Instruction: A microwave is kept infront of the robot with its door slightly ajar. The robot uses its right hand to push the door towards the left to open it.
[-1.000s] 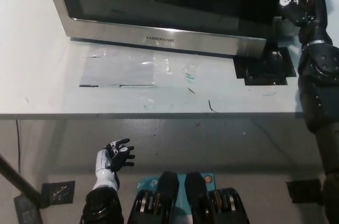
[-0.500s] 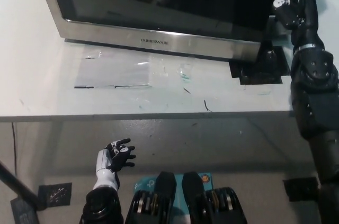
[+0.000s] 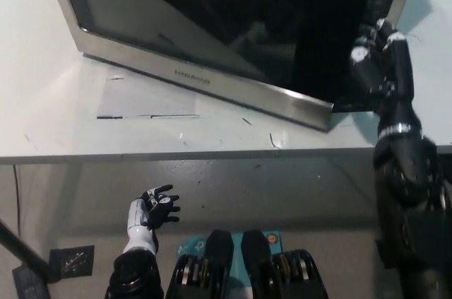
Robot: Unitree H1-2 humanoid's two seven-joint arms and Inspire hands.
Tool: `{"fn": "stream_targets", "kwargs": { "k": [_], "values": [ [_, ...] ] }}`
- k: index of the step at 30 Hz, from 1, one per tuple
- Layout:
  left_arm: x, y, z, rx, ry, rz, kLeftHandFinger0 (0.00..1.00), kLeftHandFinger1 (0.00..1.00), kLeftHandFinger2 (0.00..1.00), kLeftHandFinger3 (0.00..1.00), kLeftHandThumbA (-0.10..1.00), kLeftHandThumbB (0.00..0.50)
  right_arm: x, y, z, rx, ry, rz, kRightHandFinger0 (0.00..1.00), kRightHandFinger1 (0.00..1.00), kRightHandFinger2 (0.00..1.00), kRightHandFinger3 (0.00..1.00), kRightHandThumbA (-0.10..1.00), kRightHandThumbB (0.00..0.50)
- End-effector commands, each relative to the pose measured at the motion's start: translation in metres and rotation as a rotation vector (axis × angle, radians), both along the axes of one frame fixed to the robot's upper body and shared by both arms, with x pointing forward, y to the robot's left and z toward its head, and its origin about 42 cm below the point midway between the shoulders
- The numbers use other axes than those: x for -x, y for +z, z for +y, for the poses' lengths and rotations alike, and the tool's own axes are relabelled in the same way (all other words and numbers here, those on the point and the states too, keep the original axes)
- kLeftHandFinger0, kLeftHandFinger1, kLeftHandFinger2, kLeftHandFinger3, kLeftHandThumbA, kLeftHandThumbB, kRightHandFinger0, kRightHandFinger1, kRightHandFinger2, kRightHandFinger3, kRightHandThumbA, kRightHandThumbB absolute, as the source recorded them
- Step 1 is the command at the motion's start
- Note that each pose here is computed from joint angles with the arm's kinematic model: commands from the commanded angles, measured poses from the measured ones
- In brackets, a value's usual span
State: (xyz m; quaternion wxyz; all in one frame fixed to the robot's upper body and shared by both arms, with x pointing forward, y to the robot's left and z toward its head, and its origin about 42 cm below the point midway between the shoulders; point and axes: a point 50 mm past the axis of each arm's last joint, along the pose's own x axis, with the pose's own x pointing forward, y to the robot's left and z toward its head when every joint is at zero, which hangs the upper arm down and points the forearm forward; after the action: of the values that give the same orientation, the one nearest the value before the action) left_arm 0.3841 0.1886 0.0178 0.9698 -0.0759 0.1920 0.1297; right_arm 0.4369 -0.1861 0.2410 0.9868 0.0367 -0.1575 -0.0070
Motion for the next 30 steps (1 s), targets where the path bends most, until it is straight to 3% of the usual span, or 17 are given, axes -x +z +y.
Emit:
{"fn": "stream_targets", "kwargs": {
  "k": [1, 3, 10, 22, 23, 30],
  "values": [
    [-0.01, 0.012, 0.0, -0.011, 0.01, -0.036, 0.34, 0.37, 0.43, 0.5, -0.1, 0.0, 0.023, 0.01, 0.036, -0.033, 0.207, -0.023, 0.2, 0.28, 0.45, 0.62, 0.34, 0.23],
    [-0.01, 0.012, 0.0, -0.018, 0.003, -0.038, 0.36, 0.4, 0.45, 0.5, -0.08, 0.0, 0.035, 0.007, 0.035, -0.039, 0.207, -0.015, 0.2, 0.27, 0.45, 0.61, 0.37, 0.243],
    [-0.012, 0.012, -0.002, -0.01, 0.002, -0.047, 0.36, 0.38, 0.44, 0.51, -0.1, 0.0, 0.061, -0.002, 0.032, -0.079, 0.24, 0.001, 0.25, 0.33, 0.49, 0.63, 0.34, 0.199],
    [-0.014, 0.014, -0.002, -0.015, 0.005, -0.049, 0.34, 0.37, 0.42, 0.49, -0.08, 0.0, 0.089, -0.02, 0.048, -0.087, 0.293, 0.024, 0.21, 0.29, 0.46, 0.64, 0.35, 0.161],
    [-0.015, 0.014, -0.004, -0.006, 0.006, -0.047, 0.32, 0.35, 0.41, 0.49, -0.09, 0.0, 0.096, -0.023, 0.052, -0.099, 0.318, 0.012, 0.21, 0.29, 0.44, 0.63, 0.31, 0.117],
    [-0.017, 0.014, -0.005, -0.03, -0.012, -0.05, 0.34, 0.36, 0.42, 0.5, -0.1, 0.0, 0.126, -0.029, 0.072, -0.121, 0.381, 0.036, 0.15, 0.23, 0.39, 0.58, 0.43, 0.162]
  ]
}}
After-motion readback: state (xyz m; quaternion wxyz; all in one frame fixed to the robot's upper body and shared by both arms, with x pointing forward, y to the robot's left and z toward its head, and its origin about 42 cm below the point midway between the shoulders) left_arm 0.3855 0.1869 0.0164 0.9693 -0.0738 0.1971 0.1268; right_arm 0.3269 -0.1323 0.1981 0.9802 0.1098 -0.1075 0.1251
